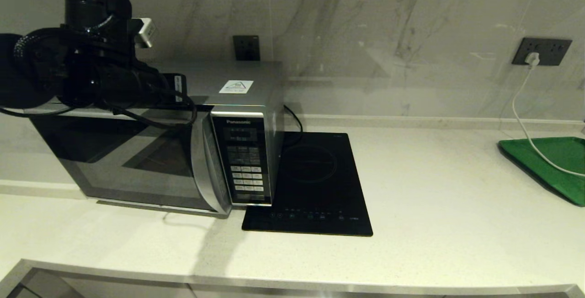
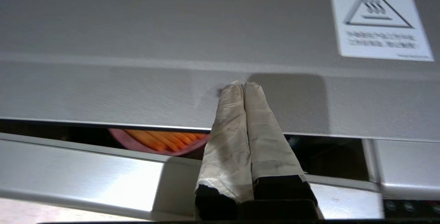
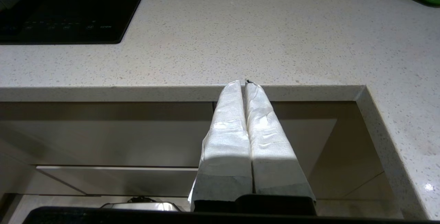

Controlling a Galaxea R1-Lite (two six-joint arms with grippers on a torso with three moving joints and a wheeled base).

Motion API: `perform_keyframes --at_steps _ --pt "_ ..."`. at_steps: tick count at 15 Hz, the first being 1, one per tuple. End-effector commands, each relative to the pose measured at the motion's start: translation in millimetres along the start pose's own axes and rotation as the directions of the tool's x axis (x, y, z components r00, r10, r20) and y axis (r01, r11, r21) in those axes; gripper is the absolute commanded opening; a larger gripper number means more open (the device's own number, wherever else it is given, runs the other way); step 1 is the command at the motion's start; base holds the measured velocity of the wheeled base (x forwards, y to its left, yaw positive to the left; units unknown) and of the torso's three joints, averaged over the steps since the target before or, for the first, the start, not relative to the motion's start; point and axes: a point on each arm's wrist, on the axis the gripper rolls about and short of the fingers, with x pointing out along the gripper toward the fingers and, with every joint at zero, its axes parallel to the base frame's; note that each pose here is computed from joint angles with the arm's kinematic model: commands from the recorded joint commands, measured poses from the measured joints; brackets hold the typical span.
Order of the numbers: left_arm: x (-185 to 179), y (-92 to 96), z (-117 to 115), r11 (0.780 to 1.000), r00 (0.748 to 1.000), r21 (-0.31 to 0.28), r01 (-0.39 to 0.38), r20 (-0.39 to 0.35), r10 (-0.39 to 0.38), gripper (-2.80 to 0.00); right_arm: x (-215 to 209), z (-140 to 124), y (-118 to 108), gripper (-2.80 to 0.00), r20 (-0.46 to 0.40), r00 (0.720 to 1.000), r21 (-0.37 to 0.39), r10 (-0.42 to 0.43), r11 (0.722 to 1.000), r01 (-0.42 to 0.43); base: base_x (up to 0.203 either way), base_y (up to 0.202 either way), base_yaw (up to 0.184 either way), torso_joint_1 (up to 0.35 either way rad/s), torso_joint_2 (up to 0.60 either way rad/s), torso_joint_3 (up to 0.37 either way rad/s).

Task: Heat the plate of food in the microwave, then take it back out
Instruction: Open the microwave oven

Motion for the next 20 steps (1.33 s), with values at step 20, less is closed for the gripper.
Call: perform_keyframes --at_steps 20 --pt "-132 61.5 -17 0.960 0.949 0.019 -0.278 -0.150 0.278 -2.80 0 0 0 -2.80 -0.001 1.000 0.001 0.000 1.000 0.000 0.000 0.000 0.000 0.000 0.00 0.000"
